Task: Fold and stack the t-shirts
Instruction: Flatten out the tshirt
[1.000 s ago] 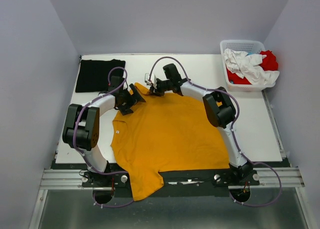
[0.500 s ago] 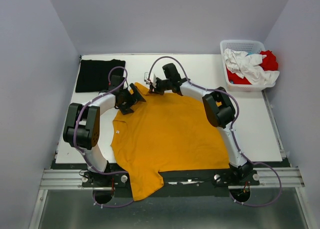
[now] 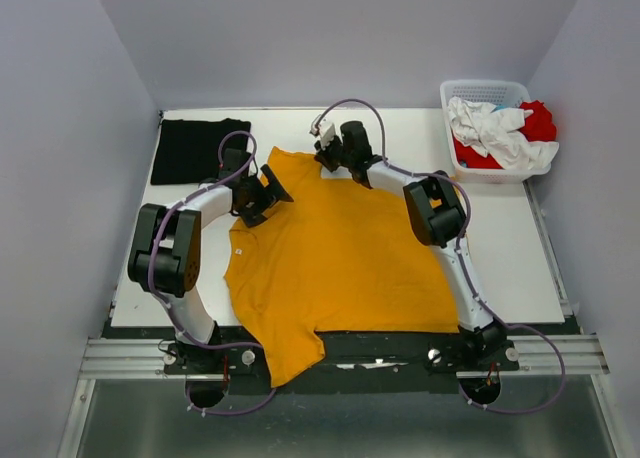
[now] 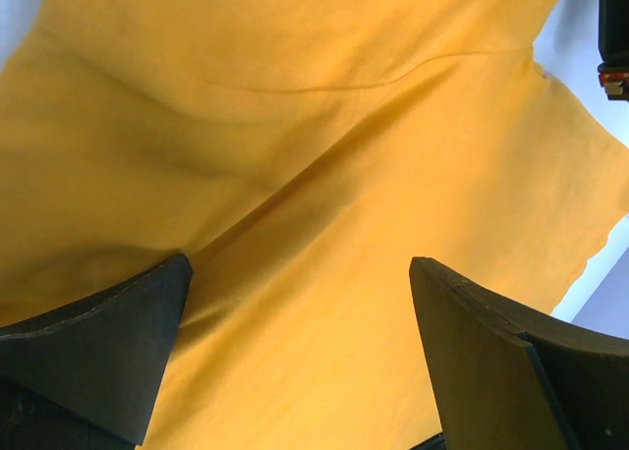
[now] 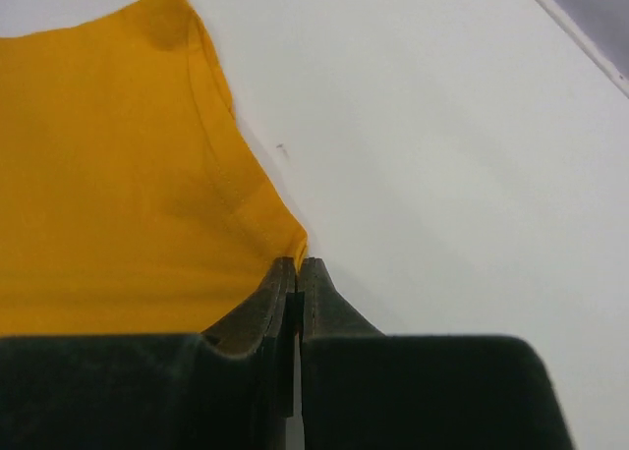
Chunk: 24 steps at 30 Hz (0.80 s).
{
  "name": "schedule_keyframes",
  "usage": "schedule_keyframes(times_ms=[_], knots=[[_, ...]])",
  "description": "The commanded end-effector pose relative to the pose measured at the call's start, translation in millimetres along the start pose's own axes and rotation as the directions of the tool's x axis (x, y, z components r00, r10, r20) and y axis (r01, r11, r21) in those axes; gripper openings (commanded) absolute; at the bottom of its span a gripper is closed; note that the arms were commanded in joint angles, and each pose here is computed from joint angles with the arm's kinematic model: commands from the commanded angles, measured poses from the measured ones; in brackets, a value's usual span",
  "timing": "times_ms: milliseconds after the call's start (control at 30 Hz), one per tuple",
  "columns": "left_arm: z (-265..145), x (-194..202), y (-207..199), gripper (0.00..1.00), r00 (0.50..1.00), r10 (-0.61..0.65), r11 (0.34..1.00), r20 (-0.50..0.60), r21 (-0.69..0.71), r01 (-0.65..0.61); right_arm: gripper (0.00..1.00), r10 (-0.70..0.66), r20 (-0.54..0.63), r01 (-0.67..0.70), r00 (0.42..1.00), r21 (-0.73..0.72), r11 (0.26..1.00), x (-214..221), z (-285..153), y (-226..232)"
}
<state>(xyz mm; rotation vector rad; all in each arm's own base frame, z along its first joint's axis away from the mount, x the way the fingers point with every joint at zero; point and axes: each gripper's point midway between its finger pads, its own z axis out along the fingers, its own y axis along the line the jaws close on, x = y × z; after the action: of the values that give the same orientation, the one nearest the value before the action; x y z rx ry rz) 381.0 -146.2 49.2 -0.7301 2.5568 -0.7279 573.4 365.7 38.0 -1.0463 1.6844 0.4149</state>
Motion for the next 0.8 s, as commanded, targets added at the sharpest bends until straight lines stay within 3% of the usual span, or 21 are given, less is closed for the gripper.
schedule_keyframes(times_ms=[0, 33, 100, 167, 200, 333, 467, 533, 667, 767], knots=[[6.2, 9.3, 17.0, 0.99, 0.999, -0.005, 0.997, -0.047, -0.071, 0.002, 0.09, 0.125, 0.0, -0.122, 0.992, 0.214, 0.969, 10.5, -7.4, -51.0], [5.8, 8.5, 15.8, 0.99, 0.999, -0.004, 0.998, -0.046, -0.069, 0.001, 0.09, 0.135, -0.003, -0.131, 0.991, 0.213, 0.968, 8.7, -10.7, -50.5], [4.2, 5.0, 11.0, 0.99, 0.999, -0.001, 0.998, -0.038, -0.058, -0.001, 0.3, 0.145, -0.008, -0.141, 0.989, 0.195, 0.971, 1.8, -17.7, -46.5], [2.3, -1.7, 3.9, 0.98, 1.0, 0.013, 0.999, -0.026, -0.048, -0.014, 0.8, 0.154, 0.014, -0.154, 0.988, 0.177, 0.972, -13.0, -26.8, -43.6], [0.0, -7.6, -1.3, 0.99, 1.0, 0.024, 0.998, -0.018, -0.049, -0.025, 1.0, 0.16, 0.033, -0.164, 0.987, 0.182, 0.97, -25.2, -32.4, -45.8], [-11.7, -25.5, -18.7, 0.98, 0.998, 0.052, 0.998, 0.026, -0.039, -0.051, 1.0, 0.272, 0.106, -0.291, 0.957, 0.297, 0.909, -76.3, -68.8, -70.0], [-33.0, -33.2, -32.6, 0.99, 0.994, 0.085, 0.996, 0.069, -0.028, -0.083, 1.0, 0.488, 0.137, -0.5, 0.862, 0.384, 0.776, -93.7, -131.1, -64.4], [-41.8, -27.8, -38.5, 0.99, 0.99, 0.114, 0.993, 0.079, -0.024, -0.113, 1.0, 0.566, 0.109, -0.562, 0.817, 0.367, 0.741, -82.6, -162.2, -38.9], [-44.6, 5.8, -53.7, 0.98, 0.97, 0.241, 0.97, 0.045, 0.015, -0.241, 1.0, 0.744, 0.035, -0.687, 0.668, 0.415, 0.597, -26.1, -219.6, 16.3], [-32.4, 35.2, -56.9, 0.99, 0.959, 0.283, 0.957, -0.027, 0.07, -0.281, 1.0, 0.789, -0.062, -0.689, 0.612, 0.448, 0.57, 24.3, -244.3, 52.5]])
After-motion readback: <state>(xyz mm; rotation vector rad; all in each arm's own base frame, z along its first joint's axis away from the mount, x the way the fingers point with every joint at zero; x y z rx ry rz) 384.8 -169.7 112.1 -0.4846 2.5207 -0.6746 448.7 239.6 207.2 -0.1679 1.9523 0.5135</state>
